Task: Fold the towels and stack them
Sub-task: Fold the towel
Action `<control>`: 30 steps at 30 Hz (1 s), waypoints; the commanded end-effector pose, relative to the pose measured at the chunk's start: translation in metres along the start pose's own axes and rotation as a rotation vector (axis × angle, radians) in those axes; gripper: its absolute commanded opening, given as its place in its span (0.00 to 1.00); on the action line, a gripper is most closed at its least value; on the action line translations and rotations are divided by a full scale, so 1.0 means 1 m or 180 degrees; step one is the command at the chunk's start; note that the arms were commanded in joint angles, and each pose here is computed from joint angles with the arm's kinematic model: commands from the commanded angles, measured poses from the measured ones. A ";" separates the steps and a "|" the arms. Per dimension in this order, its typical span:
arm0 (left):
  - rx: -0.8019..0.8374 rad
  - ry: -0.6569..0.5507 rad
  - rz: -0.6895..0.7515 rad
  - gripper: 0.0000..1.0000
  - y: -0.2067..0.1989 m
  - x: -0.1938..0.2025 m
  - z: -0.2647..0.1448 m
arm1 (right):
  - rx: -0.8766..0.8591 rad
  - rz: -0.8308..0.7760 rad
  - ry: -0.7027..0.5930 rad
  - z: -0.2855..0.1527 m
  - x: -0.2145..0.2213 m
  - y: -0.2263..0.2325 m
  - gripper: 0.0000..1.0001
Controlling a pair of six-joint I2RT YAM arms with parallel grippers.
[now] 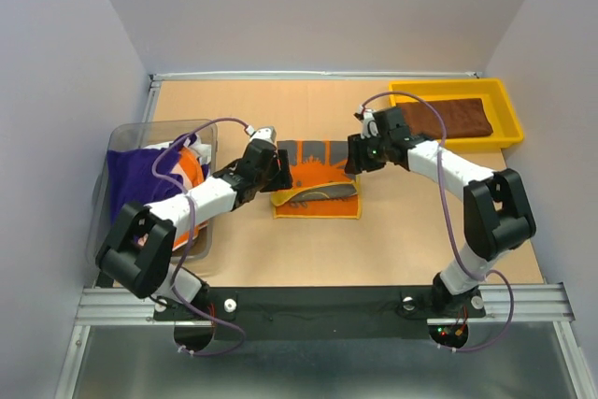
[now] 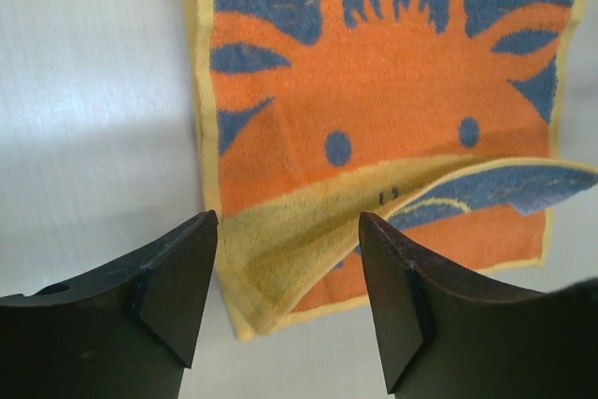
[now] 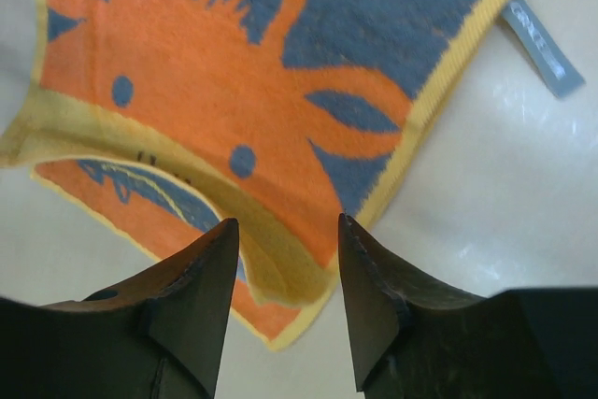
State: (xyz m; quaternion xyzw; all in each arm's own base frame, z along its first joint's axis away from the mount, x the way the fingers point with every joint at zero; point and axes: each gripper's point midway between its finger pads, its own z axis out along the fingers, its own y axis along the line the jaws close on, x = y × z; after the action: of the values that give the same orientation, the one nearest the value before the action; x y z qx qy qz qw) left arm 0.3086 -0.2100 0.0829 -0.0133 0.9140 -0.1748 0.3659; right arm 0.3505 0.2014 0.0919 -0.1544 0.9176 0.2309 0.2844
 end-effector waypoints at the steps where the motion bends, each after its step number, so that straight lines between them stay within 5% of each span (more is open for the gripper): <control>1: -0.0054 -0.0092 0.0079 0.68 -0.007 -0.021 0.010 | -0.0015 -0.0096 -0.0068 0.017 -0.024 0.008 0.49; 6: -0.0038 0.0209 0.0099 0.62 -0.003 0.008 0.023 | -0.0094 -0.0112 0.0238 0.036 0.011 0.013 0.34; 16: 0.0138 0.0720 -0.0011 0.51 0.007 0.093 -0.008 | 0.0074 0.0040 0.0603 0.003 0.109 0.020 0.34; 30: 0.0341 0.0384 -0.0280 0.57 -0.004 0.079 -0.045 | -0.0125 0.0263 0.0054 -0.028 0.081 0.044 0.38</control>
State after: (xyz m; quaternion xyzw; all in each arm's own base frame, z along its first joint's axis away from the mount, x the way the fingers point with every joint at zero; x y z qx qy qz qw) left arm 0.2176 -0.2058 0.0410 -0.0165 0.9319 -0.2236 0.2850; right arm 0.2460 0.1968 0.0540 -0.1290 0.9393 0.2205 0.2289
